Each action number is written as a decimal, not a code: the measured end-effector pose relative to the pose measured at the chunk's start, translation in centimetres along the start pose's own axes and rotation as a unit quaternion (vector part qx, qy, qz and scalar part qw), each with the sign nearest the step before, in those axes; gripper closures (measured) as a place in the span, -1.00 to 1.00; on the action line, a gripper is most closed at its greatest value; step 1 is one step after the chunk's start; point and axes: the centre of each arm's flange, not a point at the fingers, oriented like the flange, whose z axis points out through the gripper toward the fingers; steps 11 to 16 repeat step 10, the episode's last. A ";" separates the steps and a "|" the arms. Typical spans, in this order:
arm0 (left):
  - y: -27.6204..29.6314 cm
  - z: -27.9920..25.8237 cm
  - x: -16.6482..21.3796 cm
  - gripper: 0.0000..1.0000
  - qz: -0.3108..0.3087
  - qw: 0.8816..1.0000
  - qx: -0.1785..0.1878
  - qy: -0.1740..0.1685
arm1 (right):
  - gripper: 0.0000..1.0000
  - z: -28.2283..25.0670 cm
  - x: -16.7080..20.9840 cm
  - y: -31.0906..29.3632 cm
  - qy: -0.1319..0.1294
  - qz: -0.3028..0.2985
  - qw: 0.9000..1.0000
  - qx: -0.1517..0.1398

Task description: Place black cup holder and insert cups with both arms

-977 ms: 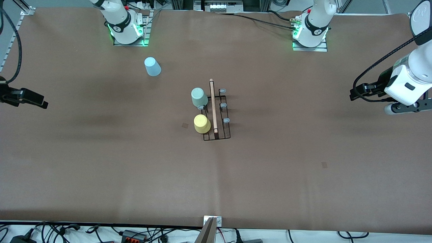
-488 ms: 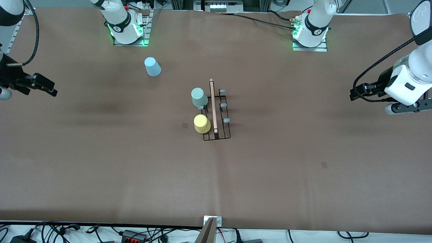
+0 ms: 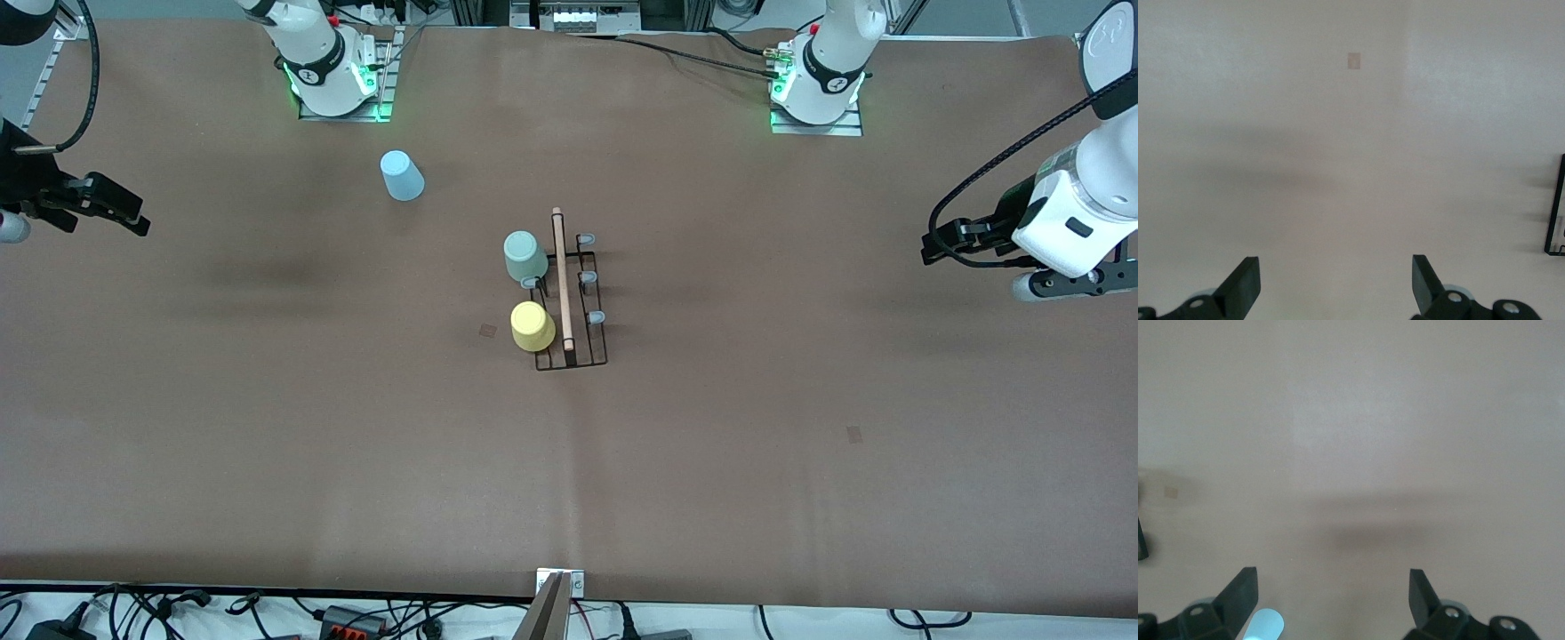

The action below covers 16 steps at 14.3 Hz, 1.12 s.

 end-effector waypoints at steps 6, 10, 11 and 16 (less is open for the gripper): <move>0.0 0.0 0.0 -1.00 0.000 1.000 0.000 0.000 | -1.00 0.0 -0.2 0.0 -0.007 0.000 1.000 0.000; 0.0 0.0 0.0 -1.00 0.000 1.000 0.000 -0.001 | -1.00 -0.6 -0.5 0.0 -0.003 -0.001 1.000 0.000; 0.0 0.0 0.0 -1.00 0.000 1.000 0.000 -0.001 | -1.00 -0.6 -0.5 0.0 -0.003 -0.001 1.000 0.000; 0.0 0.0 0.0 -1.00 0.000 1.000 0.000 -0.001 | -1.00 -0.6 -0.5 0.0 -0.003 -0.001 1.000 0.000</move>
